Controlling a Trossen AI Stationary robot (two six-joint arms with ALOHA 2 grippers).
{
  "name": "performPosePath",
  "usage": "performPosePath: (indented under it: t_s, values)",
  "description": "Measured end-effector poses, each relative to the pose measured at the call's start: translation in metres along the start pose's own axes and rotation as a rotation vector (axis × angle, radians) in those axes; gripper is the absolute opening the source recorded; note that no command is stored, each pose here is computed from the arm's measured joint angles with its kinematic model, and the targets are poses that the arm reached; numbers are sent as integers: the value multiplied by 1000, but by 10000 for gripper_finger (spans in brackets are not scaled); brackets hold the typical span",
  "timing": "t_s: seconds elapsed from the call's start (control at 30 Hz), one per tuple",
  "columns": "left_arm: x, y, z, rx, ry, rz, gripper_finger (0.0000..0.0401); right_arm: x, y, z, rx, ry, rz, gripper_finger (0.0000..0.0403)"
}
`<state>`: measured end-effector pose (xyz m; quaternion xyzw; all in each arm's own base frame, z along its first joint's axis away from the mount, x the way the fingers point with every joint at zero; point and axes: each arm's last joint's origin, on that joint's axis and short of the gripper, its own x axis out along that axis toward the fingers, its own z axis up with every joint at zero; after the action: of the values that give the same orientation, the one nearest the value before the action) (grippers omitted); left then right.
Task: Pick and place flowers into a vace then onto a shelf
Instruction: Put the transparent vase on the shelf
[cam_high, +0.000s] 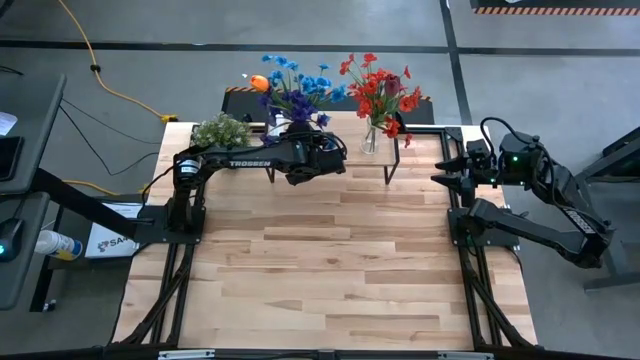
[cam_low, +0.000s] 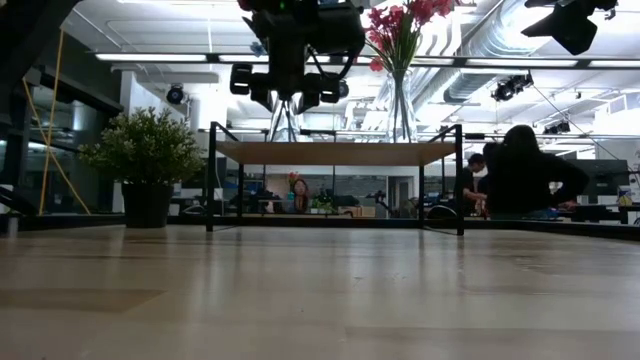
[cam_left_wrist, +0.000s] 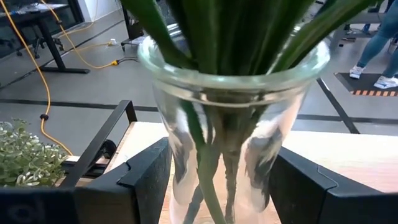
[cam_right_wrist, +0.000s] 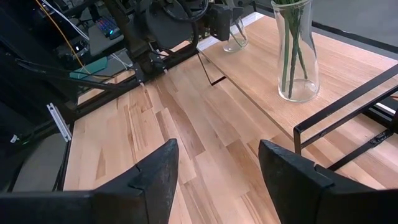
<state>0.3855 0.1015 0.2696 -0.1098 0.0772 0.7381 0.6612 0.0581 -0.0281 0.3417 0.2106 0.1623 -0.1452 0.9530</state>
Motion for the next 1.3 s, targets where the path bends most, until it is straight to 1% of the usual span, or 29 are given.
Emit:
performPosePath:
  t_s: [0.23, 0.63, 1.03, 1.3]
  values:
    - [0, 0, 0, 48, 20, -7, 275, 0, 0, 0, 1, 0, 0, 217]
    - [0, 0, -1, 47, 39, -13, 276, 0, 0, 0, 1, 0, 0, 211]
    - [0, 0, -1, 47, 44, -14, 276, 0, 0, 0, 0, 0, 0, 216]
    - [0, 0, 0, 70, 34, -12, 276, 0, 0, 0, -2, 0, 0, 212]
